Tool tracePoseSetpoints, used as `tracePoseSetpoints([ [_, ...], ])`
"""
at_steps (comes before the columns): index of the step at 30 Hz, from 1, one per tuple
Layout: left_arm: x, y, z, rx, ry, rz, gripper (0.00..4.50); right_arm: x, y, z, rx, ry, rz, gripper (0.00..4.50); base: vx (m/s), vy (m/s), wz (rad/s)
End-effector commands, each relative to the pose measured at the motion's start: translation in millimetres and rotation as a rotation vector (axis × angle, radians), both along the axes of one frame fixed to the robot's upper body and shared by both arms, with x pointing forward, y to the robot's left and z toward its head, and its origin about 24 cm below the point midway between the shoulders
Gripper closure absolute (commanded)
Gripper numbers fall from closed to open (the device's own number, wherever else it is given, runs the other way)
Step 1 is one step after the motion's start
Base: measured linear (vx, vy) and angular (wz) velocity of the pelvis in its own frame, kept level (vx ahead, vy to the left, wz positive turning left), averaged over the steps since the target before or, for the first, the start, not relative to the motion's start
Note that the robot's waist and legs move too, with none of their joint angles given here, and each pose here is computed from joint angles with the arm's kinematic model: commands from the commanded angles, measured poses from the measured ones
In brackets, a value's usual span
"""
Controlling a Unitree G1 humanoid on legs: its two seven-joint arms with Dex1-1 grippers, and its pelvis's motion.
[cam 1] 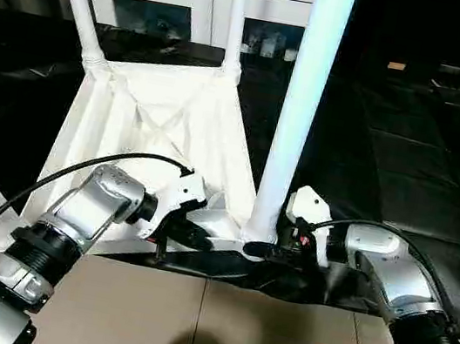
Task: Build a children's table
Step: Rotate leg to tighten
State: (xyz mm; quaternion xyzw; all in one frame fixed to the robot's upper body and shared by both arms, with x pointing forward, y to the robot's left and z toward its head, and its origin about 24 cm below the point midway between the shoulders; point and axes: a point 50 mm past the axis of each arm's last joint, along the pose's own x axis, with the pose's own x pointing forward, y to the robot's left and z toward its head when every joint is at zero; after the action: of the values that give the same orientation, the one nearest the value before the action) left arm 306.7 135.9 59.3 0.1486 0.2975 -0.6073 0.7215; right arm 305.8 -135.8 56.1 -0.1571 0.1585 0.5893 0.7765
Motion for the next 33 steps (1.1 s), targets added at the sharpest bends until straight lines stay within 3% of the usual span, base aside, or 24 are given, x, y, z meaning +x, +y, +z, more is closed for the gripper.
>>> tracePoseSetpoints([
  [1,-1.1,-5,6.4,-0.038,0.011,-0.045,4.5,0.2,1.3,-2.0,-0.006,0.012,0.005,1.77,0.0,0.0,0.0],
  [6,-2.1,-4,5.8,-0.037,0.021,-0.046,4.5,-0.6,1.3,-4.0,0.018,0.034,-0.006,1.79,0.0,0.0,0.0],
  [8,3.0,-7,2.7,-0.024,-0.012,0.023,4.5,13.9,2.3,-6.8,0.086,0.011,-0.238,1.79,0.0,0.0,0.0],
  [11,11.1,-12,-0.7,-0.015,-0.04,0.122,4.5,18.0,5.6,-10.4,0.108,0.017,-0.348,1.79,0.0,0.0,0.0],
  [14,29.8,-26,-5.8,0.006,-0.107,0.333,4.5,22.1,17.1,-19.6,0.111,0.037,-0.569,1.79,0.0,0.0,0.0],
  [20,48.5,-48,-4.2,0.022,-0.211,0.467,4.5,29.2,30.3,-30.3,0.128,0.116,-0.887,1.79,0.0,0.0,0.0],
  [22,51.2,-55,-4.0,0.024,-0.236,0.474,4.5,31.0,34.5,-31.1,0.091,0.091,-0.904,1.79,0.0,0.0,0.0],
  [23,52.3,-62,-4.4,0.03,-0.255,0.464,4.5,35.6,34.7,-27.9,0.052,0.025,-0.923,1.79,0.0,0.0,0.0],
  [28,50.4,-70,-5.3,0.005,-0.266,0.414,4.5,41.1,33.3,-22.7,0.098,0.05,-0.971,1.79,0.0,0.0,0.0],
  [30,50.1,-69,-6.0,-0.009,-0.272,0.403,4.5,40.2,33.5,-21.6,0.119,0.061,-0.969,1.23,0.0,0.0,0.0],
  [33,49.4,-67,-6.8,-0.021,-0.274,0.389,4.5,39.0,32.7,-20.6,0.128,0.057,-0.968,1.03,0.0,0.0,0.0],
])
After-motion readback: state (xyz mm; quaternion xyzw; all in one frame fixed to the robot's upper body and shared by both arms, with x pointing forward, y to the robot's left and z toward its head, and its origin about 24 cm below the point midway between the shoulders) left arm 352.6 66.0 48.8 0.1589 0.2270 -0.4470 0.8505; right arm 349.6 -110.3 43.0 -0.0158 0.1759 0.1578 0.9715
